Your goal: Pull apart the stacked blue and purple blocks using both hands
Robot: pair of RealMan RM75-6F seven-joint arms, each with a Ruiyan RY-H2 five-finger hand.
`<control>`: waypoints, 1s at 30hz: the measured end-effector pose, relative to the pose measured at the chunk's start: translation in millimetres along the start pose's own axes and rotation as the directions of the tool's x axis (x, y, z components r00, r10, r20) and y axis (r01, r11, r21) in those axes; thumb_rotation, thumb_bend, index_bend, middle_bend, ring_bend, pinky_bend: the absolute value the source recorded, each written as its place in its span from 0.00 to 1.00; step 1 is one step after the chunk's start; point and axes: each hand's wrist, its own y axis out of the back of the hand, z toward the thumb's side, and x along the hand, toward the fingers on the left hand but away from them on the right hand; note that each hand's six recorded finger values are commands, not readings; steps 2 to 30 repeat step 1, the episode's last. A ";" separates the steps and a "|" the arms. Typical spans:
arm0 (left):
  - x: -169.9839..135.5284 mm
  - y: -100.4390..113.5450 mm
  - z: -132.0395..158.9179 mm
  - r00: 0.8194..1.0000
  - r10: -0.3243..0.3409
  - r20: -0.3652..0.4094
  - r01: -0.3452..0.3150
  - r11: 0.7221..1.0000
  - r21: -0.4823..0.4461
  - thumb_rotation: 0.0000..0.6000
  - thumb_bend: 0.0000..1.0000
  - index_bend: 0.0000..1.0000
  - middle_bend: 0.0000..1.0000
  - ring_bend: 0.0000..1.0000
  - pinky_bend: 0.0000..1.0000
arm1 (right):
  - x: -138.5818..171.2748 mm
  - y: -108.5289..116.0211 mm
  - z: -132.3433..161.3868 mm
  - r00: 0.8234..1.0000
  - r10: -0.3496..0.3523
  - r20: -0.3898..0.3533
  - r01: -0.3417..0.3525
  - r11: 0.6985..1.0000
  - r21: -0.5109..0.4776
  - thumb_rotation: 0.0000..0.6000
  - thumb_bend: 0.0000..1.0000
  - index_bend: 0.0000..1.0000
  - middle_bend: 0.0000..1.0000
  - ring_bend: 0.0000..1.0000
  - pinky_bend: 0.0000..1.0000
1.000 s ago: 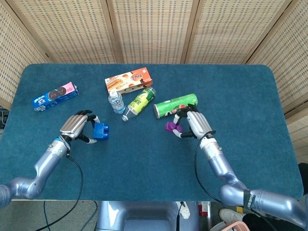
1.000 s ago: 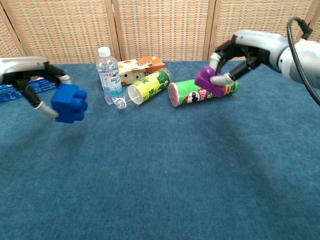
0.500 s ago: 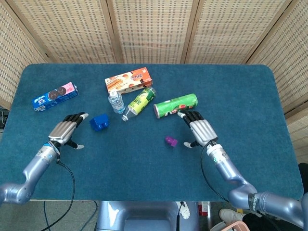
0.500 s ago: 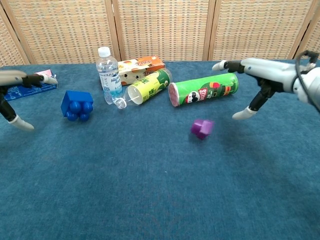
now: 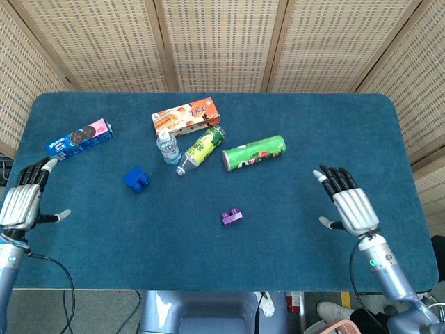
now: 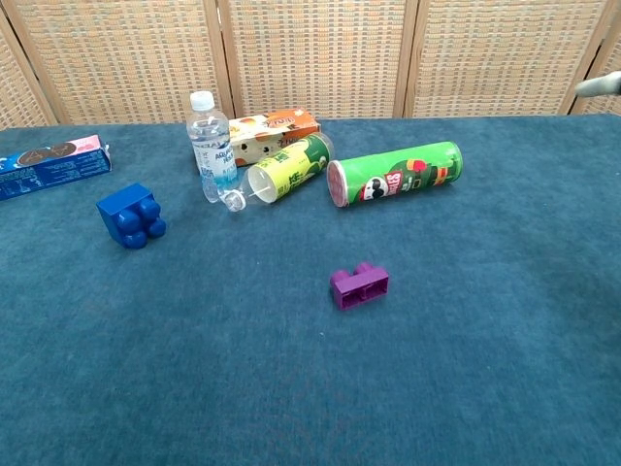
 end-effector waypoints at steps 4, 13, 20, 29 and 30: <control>-7.9 2.3 -3.0 1.000 0.017 -0.014 -0.017 1.000 -0.002 1.00 0.00 0.00 0.00 0.00 0.00 | 7.3 1.1 -5.6 1.000 -0.012 0.011 0.012 1.000 0.013 1.00 0.00 0.00 0.00 0.00 0.00; -7.9 2.3 -3.0 1.000 0.017 -0.014 -0.017 1.000 -0.002 1.00 0.00 0.00 0.00 0.00 0.00 | 7.3 1.1 -5.6 1.000 -0.012 0.011 0.012 1.000 0.013 1.00 0.00 0.00 0.00 0.00 0.00; -7.9 2.3 -3.0 1.000 0.017 -0.014 -0.017 1.000 -0.002 1.00 0.00 0.00 0.00 0.00 0.00 | 7.3 1.1 -5.6 1.000 -0.012 0.011 0.012 1.000 0.013 1.00 0.00 0.00 0.00 0.00 0.00; -7.9 2.3 -3.0 1.000 0.017 -0.014 -0.017 1.000 -0.002 1.00 0.00 0.00 0.00 0.00 0.00 | 7.3 1.1 -5.6 1.000 -0.012 0.011 0.012 1.000 0.013 1.00 0.00 0.00 0.00 0.00 0.00; -7.9 2.3 -3.0 1.000 0.017 -0.014 -0.017 1.000 -0.002 1.00 0.00 0.00 0.00 0.00 0.00 | 7.3 1.1 -5.6 1.000 -0.012 0.011 0.012 1.000 0.013 1.00 0.00 0.00 0.00 0.00 0.00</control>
